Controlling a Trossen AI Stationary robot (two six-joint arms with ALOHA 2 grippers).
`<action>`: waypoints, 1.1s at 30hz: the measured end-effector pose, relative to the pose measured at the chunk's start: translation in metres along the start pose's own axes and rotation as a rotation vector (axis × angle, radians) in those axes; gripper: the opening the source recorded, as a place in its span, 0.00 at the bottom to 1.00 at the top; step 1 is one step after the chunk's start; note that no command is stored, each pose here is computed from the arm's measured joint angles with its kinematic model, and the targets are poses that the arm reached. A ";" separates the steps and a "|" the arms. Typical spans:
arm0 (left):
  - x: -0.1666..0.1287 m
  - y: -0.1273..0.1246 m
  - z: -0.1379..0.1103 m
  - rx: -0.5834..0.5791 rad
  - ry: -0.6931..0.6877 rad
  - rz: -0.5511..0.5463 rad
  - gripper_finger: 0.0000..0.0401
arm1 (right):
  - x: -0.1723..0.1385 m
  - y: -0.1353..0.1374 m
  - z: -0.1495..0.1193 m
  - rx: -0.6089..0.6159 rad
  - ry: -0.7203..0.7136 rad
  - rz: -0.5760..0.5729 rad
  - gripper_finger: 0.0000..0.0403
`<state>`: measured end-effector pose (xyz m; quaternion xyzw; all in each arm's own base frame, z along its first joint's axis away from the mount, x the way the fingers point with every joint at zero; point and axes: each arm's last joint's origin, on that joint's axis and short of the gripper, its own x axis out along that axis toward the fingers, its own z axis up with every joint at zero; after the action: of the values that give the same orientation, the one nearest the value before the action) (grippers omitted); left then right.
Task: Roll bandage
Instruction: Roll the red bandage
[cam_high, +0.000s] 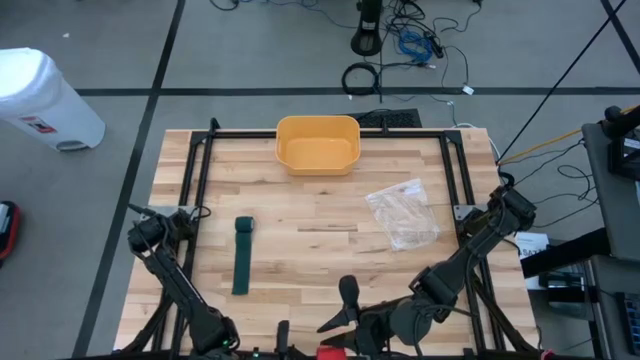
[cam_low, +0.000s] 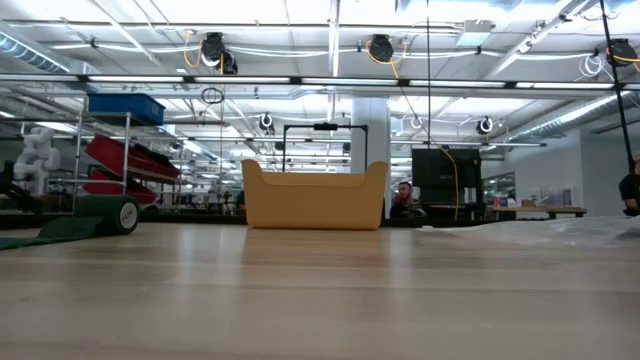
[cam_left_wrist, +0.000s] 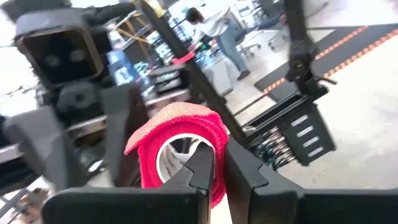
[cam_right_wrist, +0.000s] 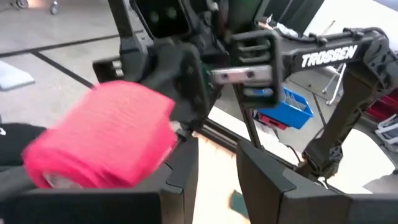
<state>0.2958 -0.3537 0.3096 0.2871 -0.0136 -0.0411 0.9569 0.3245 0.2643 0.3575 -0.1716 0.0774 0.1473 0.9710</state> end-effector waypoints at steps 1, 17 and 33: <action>0.000 -0.001 0.000 0.001 -0.008 -0.013 0.07 | -0.001 0.000 0.000 -0.001 0.004 0.000 0.23; -0.003 -0.004 0.002 0.011 -0.029 -0.053 0.07 | -0.041 0.019 0.025 -0.068 -0.042 -0.044 0.23; -0.016 0.009 0.051 0.010 -0.205 -0.062 0.07 | -0.070 0.048 0.034 -0.187 -0.016 -0.176 0.26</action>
<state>0.2775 -0.3727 0.3571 0.2863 -0.1027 -0.1000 0.9474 0.2467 0.3010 0.3886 -0.2662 0.0405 0.0695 0.9606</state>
